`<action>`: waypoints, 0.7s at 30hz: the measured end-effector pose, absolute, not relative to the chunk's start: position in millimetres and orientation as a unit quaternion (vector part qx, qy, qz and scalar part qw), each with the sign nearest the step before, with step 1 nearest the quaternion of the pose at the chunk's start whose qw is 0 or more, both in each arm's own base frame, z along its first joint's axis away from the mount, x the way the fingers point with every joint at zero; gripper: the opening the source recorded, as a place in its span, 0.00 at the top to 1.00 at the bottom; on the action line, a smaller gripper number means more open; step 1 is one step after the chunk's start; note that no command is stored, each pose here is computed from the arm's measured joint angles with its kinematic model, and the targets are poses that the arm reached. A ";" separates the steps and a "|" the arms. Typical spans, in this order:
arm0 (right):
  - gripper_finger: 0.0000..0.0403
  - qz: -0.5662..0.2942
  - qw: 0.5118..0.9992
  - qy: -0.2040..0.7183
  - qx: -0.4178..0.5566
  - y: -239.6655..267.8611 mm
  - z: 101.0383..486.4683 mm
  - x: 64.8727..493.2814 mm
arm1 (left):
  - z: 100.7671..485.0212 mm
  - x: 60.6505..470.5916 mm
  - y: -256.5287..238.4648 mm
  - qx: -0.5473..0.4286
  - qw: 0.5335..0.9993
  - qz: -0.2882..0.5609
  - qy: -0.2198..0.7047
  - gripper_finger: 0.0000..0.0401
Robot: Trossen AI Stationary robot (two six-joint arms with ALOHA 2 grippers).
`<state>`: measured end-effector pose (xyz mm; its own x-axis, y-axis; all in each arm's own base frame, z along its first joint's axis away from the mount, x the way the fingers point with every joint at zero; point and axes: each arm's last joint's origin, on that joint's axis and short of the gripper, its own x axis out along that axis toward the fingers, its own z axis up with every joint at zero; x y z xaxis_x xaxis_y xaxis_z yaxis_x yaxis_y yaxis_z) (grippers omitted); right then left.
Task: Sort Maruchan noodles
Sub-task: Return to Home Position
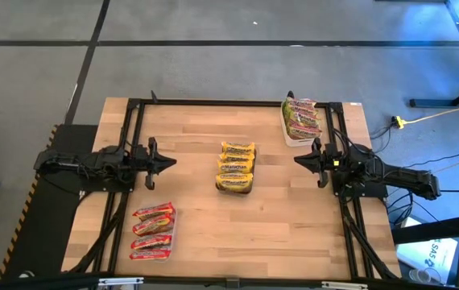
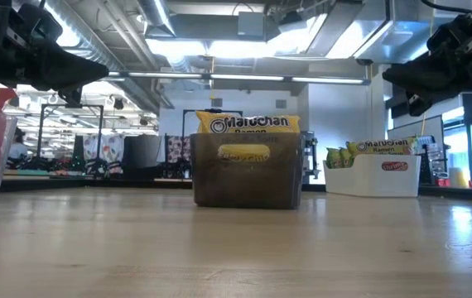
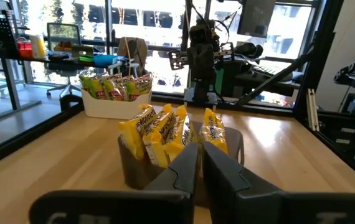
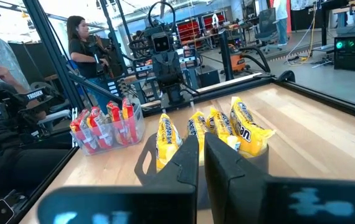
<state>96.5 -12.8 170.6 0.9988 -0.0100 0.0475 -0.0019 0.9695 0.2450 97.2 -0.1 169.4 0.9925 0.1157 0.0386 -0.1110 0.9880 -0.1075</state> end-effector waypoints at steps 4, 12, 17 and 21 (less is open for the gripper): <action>0.99 -0.002 0.992 -0.024 0.123 -12.8 170.6 96.5 | 169.4 97.2 -0.1 -0.053 0.997 0.057 -0.022 0.96; 0.99 -0.002 0.992 -0.024 0.124 -12.8 170.5 96.5 | 169.4 97.2 -0.1 -0.053 0.997 0.057 -0.022 0.98; 0.99 -0.002 0.992 -0.024 0.124 -12.8 170.5 96.5 | 169.4 97.2 -0.1 -0.053 0.997 0.057 -0.022 0.98; 0.99 -0.002 0.992 -0.024 0.123 -12.8 170.5 96.5 | 169.4 97.2 -0.1 -0.053 0.997 0.057 -0.022 0.98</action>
